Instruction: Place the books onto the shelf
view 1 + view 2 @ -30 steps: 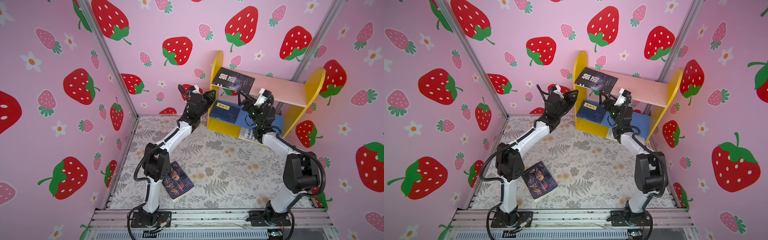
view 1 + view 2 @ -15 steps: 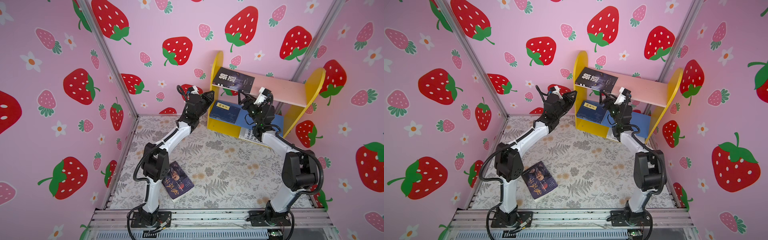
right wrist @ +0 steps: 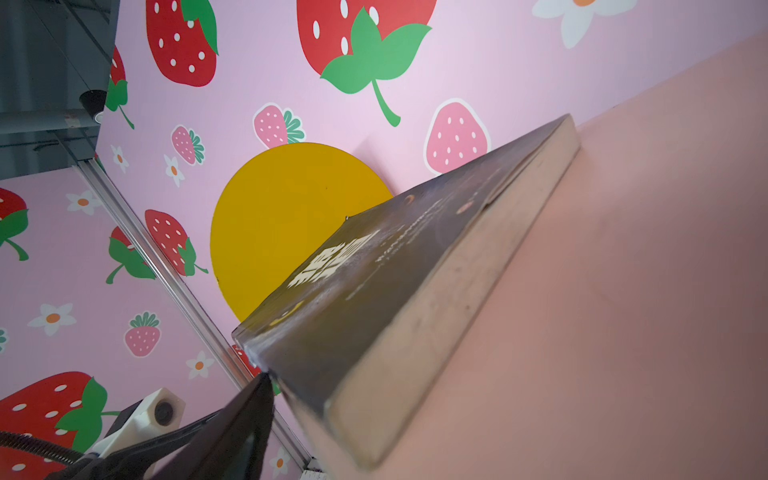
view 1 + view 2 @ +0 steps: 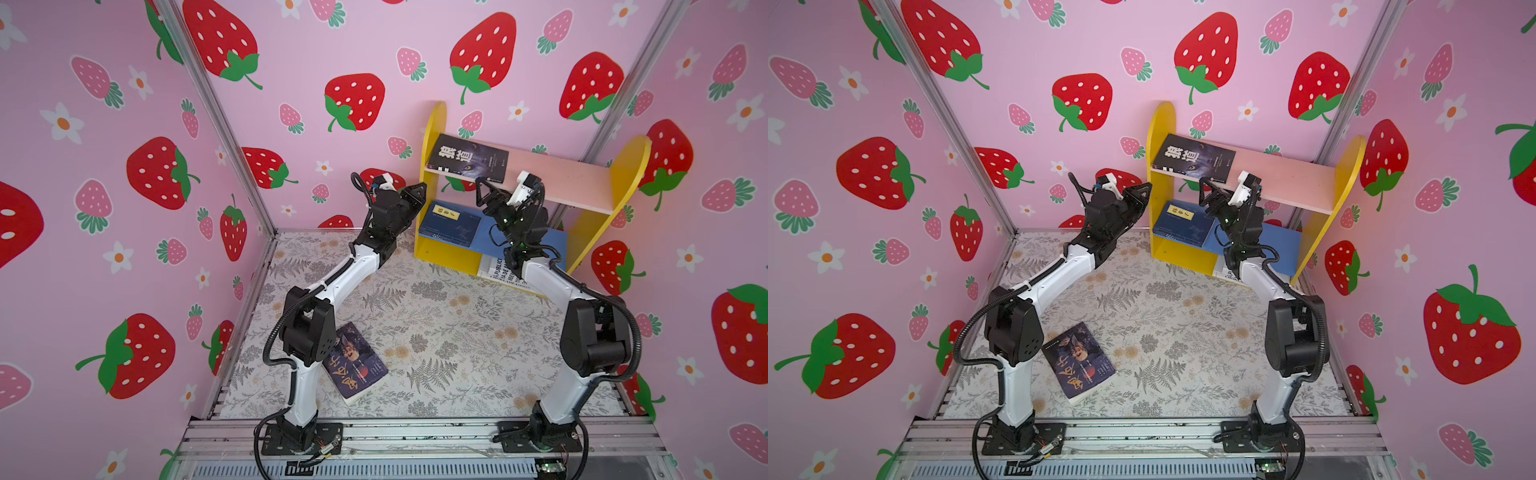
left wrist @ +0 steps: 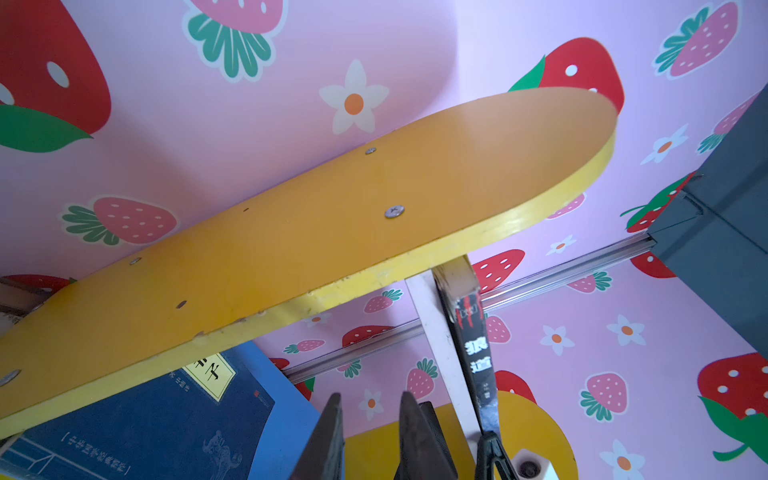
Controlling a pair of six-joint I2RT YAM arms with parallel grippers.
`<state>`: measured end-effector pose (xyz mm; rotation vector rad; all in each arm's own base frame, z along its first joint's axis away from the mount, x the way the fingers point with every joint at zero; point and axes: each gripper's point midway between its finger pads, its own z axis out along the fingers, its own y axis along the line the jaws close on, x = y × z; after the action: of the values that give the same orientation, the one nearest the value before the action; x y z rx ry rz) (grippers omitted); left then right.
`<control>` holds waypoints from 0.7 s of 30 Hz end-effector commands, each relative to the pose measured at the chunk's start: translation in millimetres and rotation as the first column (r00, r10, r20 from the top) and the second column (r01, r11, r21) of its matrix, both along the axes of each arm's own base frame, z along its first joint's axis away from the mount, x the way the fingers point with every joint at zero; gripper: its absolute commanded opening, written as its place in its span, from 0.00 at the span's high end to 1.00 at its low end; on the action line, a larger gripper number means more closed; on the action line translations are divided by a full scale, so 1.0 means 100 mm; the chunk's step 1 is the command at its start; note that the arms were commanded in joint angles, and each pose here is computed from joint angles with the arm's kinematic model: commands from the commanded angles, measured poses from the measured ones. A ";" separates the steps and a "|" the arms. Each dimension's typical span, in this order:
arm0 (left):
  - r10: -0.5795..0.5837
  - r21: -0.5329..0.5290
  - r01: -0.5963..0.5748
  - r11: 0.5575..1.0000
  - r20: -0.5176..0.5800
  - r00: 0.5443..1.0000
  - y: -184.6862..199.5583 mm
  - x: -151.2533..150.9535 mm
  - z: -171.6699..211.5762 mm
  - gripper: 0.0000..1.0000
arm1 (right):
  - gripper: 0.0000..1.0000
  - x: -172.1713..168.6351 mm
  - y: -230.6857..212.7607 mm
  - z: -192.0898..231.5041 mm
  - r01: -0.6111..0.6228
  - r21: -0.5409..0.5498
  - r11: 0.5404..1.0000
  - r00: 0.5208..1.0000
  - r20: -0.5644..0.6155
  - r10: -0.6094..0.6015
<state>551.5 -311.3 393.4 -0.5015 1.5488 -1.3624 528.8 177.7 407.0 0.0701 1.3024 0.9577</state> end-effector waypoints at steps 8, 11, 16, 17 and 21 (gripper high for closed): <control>0.014 -0.042 -0.011 0.999 0.079 0.997 0.21 -0.24 0.41 0.74 | 0.19 -0.16 -0.02 0.12 -0.025 -0.009 1.000 1.000 0.010 0.025; 0.016 -0.033 -0.014 0.999 0.080 0.997 0.25 -0.29 0.41 0.73 | 0.19 -0.30 -0.03 0.17 -0.027 -0.028 0.999 1.000 0.014 0.028; 0.021 -0.029 -0.019 0.999 0.080 0.997 0.33 -0.36 0.42 0.71 | 0.16 -0.52 0.00 0.24 -0.059 -0.089 0.994 0.998 -0.019 0.058; 0.021 -0.025 -0.019 1.000 0.080 0.997 0.34 -0.37 0.42 0.70 | 0.14 -0.57 -0.01 0.26 -0.063 -0.102 0.993 0.998 -0.029 0.061; 0.009 -0.010 -0.008 1.000 0.117 0.993 0.37 -0.44 0.48 0.54 | 0.07 -0.76 -0.03 0.41 -0.072 -0.126 0.989 0.997 -0.041 0.067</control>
<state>518.6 -280.1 414.3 -0.4908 1.5166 -1.3476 470.3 175.9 429.1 -0.0055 1.4167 0.9503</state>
